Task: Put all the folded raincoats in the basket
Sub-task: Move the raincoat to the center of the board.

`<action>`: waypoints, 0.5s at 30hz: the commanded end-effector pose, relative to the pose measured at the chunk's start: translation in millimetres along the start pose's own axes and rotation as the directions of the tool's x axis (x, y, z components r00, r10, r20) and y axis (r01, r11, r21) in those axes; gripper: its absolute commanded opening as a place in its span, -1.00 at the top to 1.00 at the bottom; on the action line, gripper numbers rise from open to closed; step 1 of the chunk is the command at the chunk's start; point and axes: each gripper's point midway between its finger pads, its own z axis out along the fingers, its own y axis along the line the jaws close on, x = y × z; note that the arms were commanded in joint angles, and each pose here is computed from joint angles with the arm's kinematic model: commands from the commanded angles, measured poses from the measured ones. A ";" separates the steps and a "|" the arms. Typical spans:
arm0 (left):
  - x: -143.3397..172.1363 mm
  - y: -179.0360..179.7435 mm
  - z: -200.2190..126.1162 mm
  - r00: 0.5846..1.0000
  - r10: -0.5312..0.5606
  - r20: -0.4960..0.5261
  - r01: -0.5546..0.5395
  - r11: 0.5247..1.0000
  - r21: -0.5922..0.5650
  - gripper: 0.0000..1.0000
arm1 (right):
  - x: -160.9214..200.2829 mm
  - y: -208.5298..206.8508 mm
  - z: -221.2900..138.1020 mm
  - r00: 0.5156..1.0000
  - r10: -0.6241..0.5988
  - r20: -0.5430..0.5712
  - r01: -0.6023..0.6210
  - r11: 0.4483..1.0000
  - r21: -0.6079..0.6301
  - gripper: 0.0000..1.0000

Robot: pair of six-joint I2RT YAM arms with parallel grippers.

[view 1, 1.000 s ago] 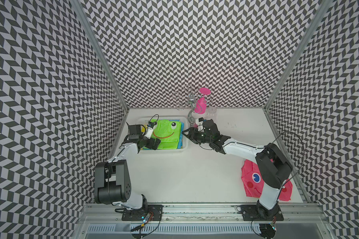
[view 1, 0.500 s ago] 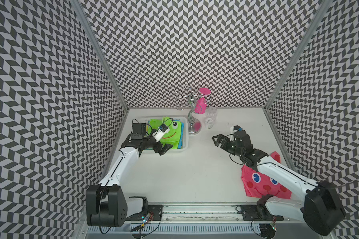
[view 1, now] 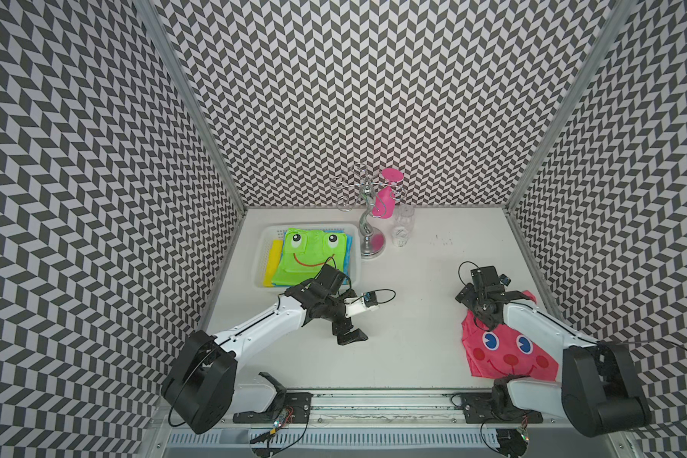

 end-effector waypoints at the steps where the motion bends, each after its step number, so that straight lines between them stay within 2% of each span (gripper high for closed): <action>1: 1.7 2.1 8.4 1.000 0.009 -0.017 -0.009 1.000 -0.024 -0.99 | 18.7 -12.4 10.7 0.999 0.014 -0.051 -0.012 0.999 0.035 -0.84; 7: 5.9 -5.8 11.4 0.999 0.017 -0.027 -0.017 1.000 0.006 -0.99 | 51.7 10.3 8.5 0.994 -0.045 -0.104 0.044 0.999 -0.018 -0.83; 10: 7.1 -8.8 12.8 1.000 0.018 -0.021 -0.017 1.000 0.020 -0.99 | 75.9 39.3 3.3 0.986 -0.056 -0.157 0.040 0.994 -0.101 -0.81; 15: 11.2 -5.4 14.4 1.000 0.019 -0.024 -0.019 1.000 -0.006 -0.99 | 107.6 100.0 -7.7 0.968 -0.022 -0.251 -0.041 0.969 -0.245 -0.77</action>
